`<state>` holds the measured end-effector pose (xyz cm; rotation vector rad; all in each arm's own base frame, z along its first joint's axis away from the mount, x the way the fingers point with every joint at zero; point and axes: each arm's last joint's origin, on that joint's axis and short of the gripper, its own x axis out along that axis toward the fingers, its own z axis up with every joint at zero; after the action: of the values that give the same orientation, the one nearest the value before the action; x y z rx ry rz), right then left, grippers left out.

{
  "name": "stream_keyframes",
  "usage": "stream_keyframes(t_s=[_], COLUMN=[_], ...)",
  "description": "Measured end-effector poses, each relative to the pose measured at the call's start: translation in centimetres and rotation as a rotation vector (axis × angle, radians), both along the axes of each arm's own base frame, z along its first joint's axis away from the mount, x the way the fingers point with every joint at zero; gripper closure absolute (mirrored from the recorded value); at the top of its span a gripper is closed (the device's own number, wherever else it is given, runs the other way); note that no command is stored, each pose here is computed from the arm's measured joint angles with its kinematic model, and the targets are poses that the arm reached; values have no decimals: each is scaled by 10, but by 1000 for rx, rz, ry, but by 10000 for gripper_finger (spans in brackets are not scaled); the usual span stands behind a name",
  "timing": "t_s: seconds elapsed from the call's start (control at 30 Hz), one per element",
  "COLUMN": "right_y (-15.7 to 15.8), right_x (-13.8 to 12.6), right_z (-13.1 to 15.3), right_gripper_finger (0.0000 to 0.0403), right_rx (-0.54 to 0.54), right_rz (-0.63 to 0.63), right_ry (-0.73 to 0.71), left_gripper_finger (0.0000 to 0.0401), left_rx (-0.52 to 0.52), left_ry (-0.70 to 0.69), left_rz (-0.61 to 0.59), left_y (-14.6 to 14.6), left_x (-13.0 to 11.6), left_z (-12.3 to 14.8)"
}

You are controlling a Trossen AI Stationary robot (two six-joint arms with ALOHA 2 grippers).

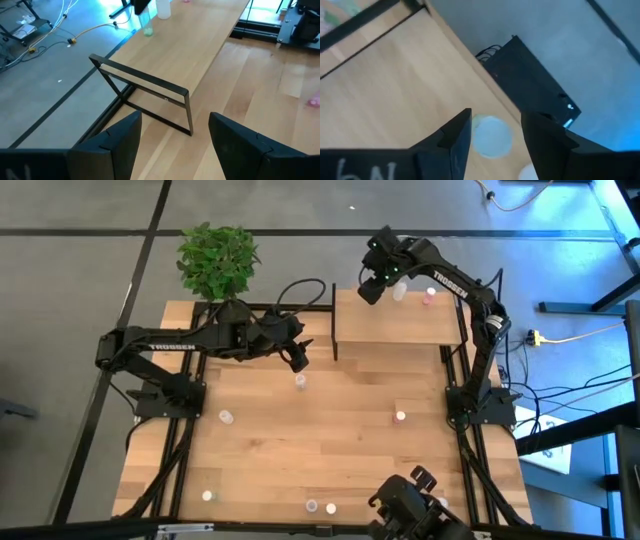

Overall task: Pick and place medicine bottles onto shelf by color
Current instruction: Put the middle transparent pill bottle on the shelf

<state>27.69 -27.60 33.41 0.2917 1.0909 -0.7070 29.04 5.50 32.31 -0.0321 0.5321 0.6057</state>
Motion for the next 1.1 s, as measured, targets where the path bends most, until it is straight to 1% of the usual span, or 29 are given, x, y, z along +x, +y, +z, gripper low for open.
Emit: stream_keyframes(t_s=[0.13, 0.3, 0.37, 0.43, 0.6, 0.77, 0.9, 1.1], right_y=[0, 2, 7, 16, 50, 94, 130, 180], right_x=[-2, -4, -7, -9, -8, -10, -25, -50], right_z=[14, 39, 52, 66, 99, 117, 136, 163], right_gripper_finger=[228, 228, 228, 228, 228, 228, 228, 228], right_rx=[-55, -99, -103, -98, -94, -101, -94, -147], right_rz=[-22, -23, -15, 21, 145, 289, 373, 513], right_ry=[6, -34, -39, -45, -52, -53, -91, -167], left_gripper_finger=[175, 175, 175, 175, 175, 175, 175, 175], left_rx=[0, 2, 2, 1, 1, 1, 1, -13], left_ry=[0, 1, 2, 7, 13, 13, 24, 71], left_rz=[0, -1, -1, -1, -10, -23, -27, -63], left_y=[0, 0, 0, 0, -3, -7, -12, -25], left_x=[0, 0, 0, 0, 0, 1, 1, -1], left_z=[0, 0, 0, 0, -1, -1, -2, -6])
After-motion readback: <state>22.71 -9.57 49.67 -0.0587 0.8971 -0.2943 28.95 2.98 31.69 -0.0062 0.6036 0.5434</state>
